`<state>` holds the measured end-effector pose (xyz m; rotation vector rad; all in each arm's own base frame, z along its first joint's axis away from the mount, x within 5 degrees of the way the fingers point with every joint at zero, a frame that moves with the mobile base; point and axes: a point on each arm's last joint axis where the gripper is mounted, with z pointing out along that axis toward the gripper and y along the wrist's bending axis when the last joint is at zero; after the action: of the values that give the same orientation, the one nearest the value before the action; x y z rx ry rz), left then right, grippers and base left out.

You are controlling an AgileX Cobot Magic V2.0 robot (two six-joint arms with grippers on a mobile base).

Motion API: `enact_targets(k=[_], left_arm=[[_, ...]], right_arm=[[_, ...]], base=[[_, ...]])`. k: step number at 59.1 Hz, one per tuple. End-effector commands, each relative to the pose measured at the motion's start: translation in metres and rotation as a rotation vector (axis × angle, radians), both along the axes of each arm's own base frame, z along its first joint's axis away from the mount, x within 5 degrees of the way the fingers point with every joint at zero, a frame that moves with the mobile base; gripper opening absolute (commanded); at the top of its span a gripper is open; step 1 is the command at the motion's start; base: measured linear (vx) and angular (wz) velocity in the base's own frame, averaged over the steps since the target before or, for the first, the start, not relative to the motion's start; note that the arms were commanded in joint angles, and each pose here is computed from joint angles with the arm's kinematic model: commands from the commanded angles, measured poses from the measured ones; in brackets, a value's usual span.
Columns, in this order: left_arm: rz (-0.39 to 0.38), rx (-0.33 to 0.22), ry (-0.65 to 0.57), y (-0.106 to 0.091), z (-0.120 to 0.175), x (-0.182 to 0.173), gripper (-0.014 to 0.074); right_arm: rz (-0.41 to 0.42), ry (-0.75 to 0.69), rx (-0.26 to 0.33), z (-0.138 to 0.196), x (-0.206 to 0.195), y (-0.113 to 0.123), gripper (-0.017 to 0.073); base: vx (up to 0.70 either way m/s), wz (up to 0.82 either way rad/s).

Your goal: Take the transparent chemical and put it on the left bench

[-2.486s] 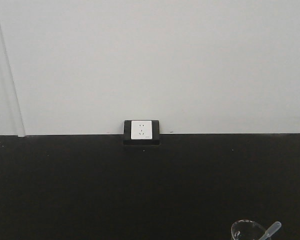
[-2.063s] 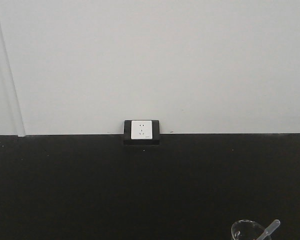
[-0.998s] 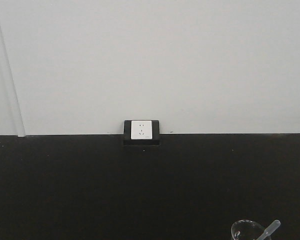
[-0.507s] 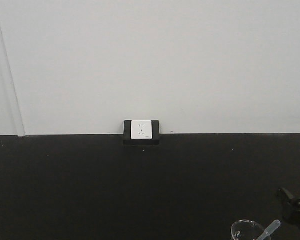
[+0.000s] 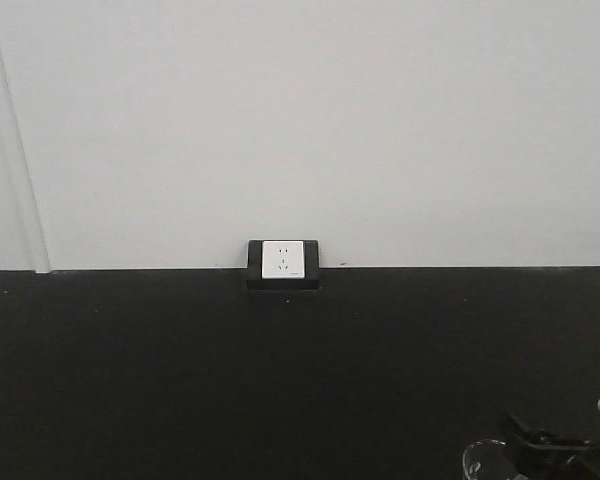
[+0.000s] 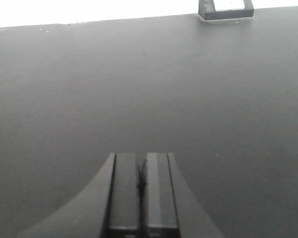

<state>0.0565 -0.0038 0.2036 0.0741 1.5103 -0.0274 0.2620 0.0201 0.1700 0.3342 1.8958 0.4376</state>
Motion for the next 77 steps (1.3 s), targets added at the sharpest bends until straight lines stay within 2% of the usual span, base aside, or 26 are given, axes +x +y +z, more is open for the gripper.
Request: enact_targets(k=[1,13,16,21,37,45,60,64,70,77], left_arm=[[-0.001,-0.014,-0.081,0.0,0.003,-0.001,-0.0004],[-0.001,-0.014,-0.081,0.0,0.003,-0.001,-0.0004],[-0.001,-0.014,-0.081,0.0,0.003,-0.001,-0.0004],[-0.001,-0.014,-0.081,0.0,0.003,-0.001,-0.0004],[-0.001,-0.014,-0.081,0.0,0.003,-0.001,-0.0004],[-0.001,-0.014,-0.081,0.0,0.003,-0.001,-0.0004],[-0.001,-0.014,-0.081,0.0,0.003,-0.001,-0.0004],[-0.001,-0.014,-0.081,0.0,0.003,-0.001,-0.0004],[-0.001,-0.014,-0.081,0.0,0.003,-0.001,-0.0004],[-0.001,-0.014,-0.081,0.0,0.003,-0.001,-0.0004]], right_arm=[[0.01,-0.155,0.018,0.023,0.007,0.001,0.0378],[0.016,-0.151,0.016,0.022,0.007,0.002,0.0046],[0.018,-0.159,0.014,0.023,0.007,0.002,-0.0014],[0.024,-0.182,-0.003,0.024,0.007,0.002,-0.001],[0.056,-0.322,-0.15,0.053,-0.002,0.002,0.0],[0.093,-0.383,-0.267,0.078,-0.017,0.003,0.0],[0.209,-0.41,-0.538,0.115,-0.062,0.007,0.0],[0.2,-0.403,-0.562,0.123,-0.075,0.005,0.0],[0.16,-0.395,-0.546,0.133,-0.094,0.001,0.0],[0.114,-0.393,-0.562,0.142,-0.115,-0.004,0.0]], base=[[0.0,0.0],[0.0,0.0],[0.0,0.0],[0.0,0.0],[0.0,0.0],[0.0,0.0],[0.0,0.0],[0.0,0.0],[0.0,0.0],[0.0,0.0]])
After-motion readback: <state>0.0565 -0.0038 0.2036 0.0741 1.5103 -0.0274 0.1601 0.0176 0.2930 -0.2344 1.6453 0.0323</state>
